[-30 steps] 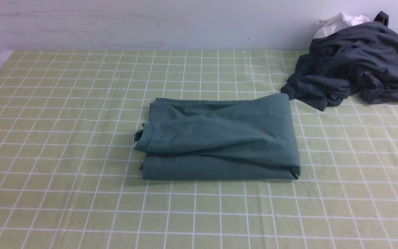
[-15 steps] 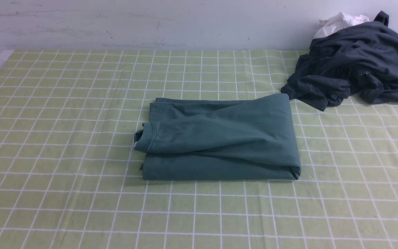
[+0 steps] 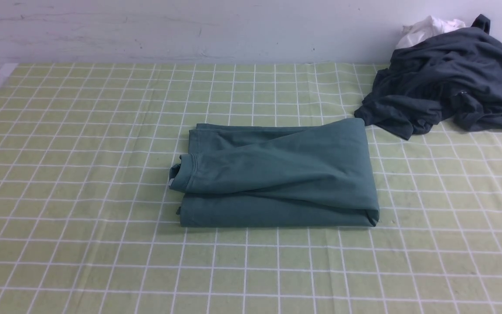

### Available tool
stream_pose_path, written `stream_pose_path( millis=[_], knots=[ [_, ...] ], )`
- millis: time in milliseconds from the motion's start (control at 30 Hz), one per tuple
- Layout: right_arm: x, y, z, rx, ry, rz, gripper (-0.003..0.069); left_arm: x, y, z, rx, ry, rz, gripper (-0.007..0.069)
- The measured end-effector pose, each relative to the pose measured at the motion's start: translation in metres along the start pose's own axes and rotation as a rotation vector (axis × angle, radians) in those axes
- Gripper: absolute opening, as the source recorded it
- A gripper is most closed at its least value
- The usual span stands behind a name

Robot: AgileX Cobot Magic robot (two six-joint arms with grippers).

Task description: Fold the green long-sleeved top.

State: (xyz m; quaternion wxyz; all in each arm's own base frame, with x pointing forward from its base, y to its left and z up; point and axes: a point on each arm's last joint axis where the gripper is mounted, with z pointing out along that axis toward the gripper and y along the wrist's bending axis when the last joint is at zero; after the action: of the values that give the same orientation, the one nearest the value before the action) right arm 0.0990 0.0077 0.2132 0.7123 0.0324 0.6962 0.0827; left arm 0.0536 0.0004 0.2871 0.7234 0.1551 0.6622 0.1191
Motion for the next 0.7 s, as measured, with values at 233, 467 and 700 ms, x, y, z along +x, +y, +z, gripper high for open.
stream_pose_path(
  millis=[233, 467, 700],
  knots=[
    [0.016, 0.0, -0.003, 0.004, 0.127, 0.162, -0.0013, 0.0, 0.0, 0.0, 0.0, 0.0, 0.001, -0.0004],
    [0.029, 0.001, -0.022, -0.009, 0.273, 0.178, -0.0013, 0.0, 0.0, 0.0, 0.0, 0.001, 0.001, -0.0004],
    [0.03, -0.007, -0.044, 0.059, 0.217, -0.006, -0.0013, 0.001, 0.0, 0.0, 0.0, 0.004, 0.001, -0.0004]
  ],
)
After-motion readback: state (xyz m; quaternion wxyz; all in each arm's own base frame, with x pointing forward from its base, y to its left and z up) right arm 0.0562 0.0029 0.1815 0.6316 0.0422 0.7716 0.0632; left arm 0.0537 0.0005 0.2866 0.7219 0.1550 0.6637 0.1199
